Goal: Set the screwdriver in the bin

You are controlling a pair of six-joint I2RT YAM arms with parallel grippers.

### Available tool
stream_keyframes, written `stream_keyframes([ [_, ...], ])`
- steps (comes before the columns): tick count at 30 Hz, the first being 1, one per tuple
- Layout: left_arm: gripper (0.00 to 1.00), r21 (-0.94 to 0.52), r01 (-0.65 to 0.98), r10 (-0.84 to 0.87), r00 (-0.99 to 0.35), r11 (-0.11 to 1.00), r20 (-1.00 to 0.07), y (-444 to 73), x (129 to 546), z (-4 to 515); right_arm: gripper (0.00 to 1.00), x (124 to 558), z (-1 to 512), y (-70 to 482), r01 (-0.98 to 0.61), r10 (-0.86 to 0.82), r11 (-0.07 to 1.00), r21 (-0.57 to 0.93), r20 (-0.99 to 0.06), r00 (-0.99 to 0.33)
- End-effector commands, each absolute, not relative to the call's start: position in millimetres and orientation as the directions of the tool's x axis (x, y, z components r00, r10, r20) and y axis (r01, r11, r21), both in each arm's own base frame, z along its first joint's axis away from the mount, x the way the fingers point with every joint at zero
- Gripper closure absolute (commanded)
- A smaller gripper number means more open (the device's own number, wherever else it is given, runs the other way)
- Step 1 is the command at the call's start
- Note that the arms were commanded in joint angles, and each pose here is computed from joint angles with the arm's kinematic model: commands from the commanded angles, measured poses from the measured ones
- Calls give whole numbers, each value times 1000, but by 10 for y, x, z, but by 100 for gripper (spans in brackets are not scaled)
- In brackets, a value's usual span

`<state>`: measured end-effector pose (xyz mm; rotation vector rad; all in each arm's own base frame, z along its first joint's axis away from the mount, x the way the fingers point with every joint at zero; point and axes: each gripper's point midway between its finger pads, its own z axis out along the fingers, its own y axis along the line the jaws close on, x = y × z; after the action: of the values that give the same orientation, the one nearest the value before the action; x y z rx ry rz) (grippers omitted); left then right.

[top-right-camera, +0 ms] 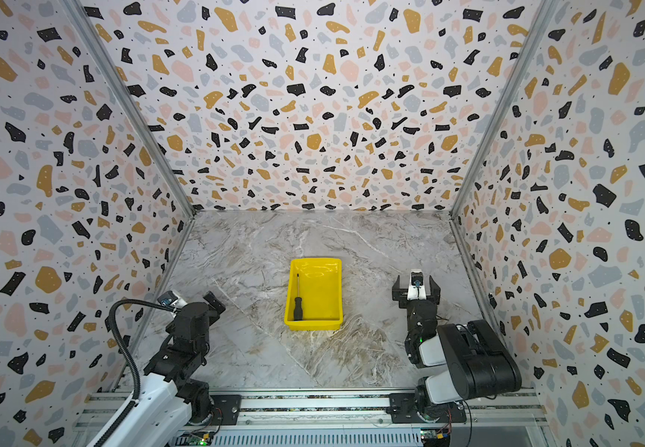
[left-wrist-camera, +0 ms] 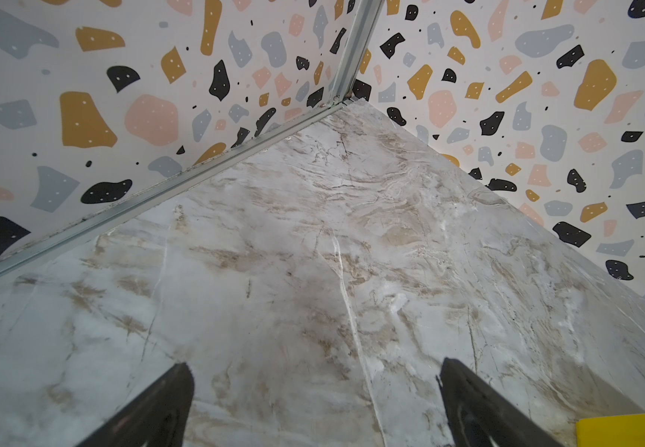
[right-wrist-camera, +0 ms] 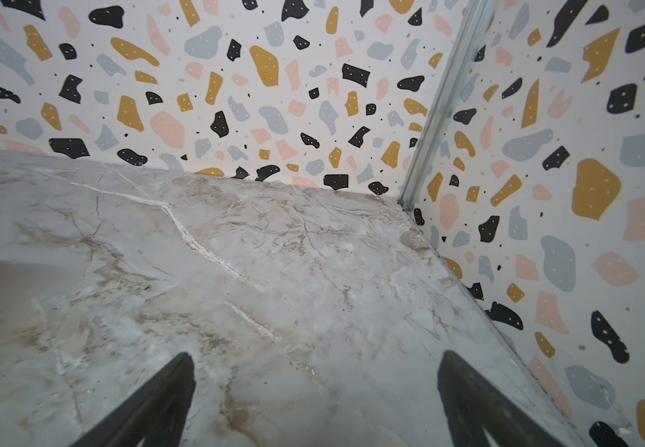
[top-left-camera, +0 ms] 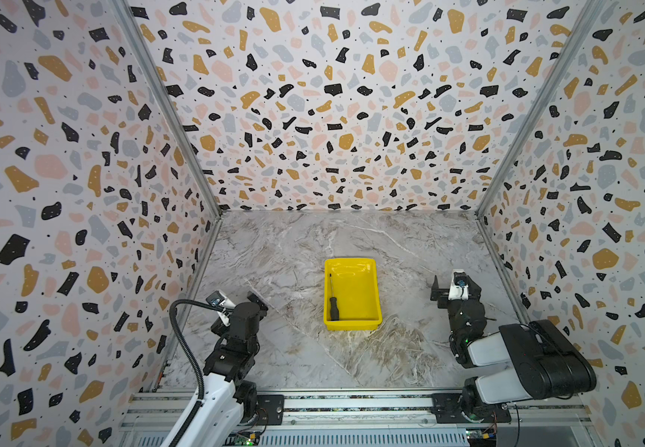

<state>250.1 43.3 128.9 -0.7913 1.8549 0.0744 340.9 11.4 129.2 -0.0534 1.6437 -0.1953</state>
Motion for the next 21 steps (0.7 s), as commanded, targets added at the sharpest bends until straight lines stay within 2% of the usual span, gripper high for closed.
stream_keyframes([
  [1,0,-311,-549,-479,-192,776,-857,445,2520,1309,1,3490,1396,205,41,-109,993,-110,-993,-43],
  [6,0,-316,-542,-482,-195,779,-854,429,2530,1300,1,3608,1269,220,8,-104,994,-106,-988,-115],
  [11,0,-360,-535,-522,-186,764,-832,387,2552,1230,1,3609,1270,218,9,-104,994,-106,-988,-113],
  [15,0,-441,-394,-545,-207,806,-812,117,2725,1247,1,3613,1274,218,10,-104,994,-106,-988,-113],
  [18,0,-475,-393,-564,-147,787,-812,135,2822,1411,1,3611,1268,221,7,-107,994,-108,-988,-114],
  [21,0,-438,-461,-516,-52,772,-855,321,2887,1680,1,3613,1274,220,8,-107,994,-108,-988,-113],
])
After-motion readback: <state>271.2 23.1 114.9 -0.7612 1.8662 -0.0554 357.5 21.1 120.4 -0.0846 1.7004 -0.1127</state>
